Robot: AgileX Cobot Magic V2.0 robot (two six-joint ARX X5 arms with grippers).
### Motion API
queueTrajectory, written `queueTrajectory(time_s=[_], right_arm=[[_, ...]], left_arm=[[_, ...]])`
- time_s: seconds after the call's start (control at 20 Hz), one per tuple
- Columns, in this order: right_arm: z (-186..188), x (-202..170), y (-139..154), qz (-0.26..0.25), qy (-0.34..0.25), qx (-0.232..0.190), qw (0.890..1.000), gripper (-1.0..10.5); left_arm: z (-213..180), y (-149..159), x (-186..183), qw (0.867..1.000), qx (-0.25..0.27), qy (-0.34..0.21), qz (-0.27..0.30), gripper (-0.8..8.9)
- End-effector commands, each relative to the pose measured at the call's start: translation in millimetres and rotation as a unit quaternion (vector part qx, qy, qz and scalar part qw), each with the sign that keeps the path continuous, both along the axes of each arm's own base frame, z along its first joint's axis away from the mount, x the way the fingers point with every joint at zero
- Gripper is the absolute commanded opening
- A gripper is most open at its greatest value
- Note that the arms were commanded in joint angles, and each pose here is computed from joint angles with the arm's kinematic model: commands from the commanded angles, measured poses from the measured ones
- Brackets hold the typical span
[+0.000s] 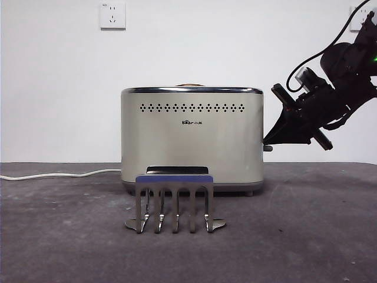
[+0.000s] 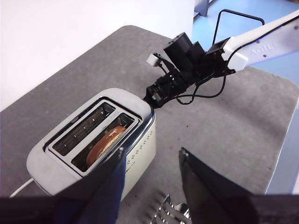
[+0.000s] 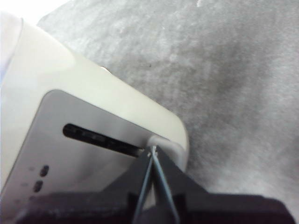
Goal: Pick up a slice of bread from the rack,put the bread on the toaster,press the button
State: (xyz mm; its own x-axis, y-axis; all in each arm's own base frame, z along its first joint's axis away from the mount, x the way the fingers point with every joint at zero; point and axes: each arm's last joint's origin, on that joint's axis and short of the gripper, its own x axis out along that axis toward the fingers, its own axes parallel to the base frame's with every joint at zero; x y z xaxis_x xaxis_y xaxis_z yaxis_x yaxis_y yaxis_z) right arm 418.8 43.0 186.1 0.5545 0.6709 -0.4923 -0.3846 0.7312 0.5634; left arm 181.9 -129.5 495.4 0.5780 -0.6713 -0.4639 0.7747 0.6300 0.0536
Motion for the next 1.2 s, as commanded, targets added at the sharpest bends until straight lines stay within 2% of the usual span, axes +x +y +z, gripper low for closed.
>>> queueTrajectory(time_s=[0.05, 0.2, 0.3, 0.55, 0.65, 0.8, 1.2], right_arm=[[26, -5, -1, -0.004, -0.031, -0.002, 1.000, -0.1], [80, -24, -2, -0.006, -0.094, 0.001, 0.996, -0.1], [113, -45, -3, -0.007, -0.115, 0.001, 0.993, -0.1], [172, -124, -6, 0.023, -0.108, -0.031, 0.993, -0.1], [185, -161, -5, 0.052, -0.096, -0.058, 0.992, -0.1], [193, -196, -6, 0.077, -0.084, -0.080, 0.990, -0.1], [203, -259, -12, 0.106, -0.056, -0.104, 0.987, -0.1]], left_arm=[[-1, 0, 0, 1.000, 0.002, 0.008, 0.000, 1.92], [-2, 0, -1, 1.000, 0.004, 0.011, 0.000, 1.88], [-2, 0, -1, 1.000, 0.004, 0.012, 0.000, 1.89], [-4, 1, -2, 1.000, 0.011, 0.021, 0.000, 1.89], [-6, 1, -3, 0.999, 0.017, 0.031, 0.000, 1.89], [-8, 2, -4, 0.999, 0.024, 0.042, 0.000, 1.88], [-13, 4, -7, 0.997, 0.043, 0.070, 0.000, 1.88]])
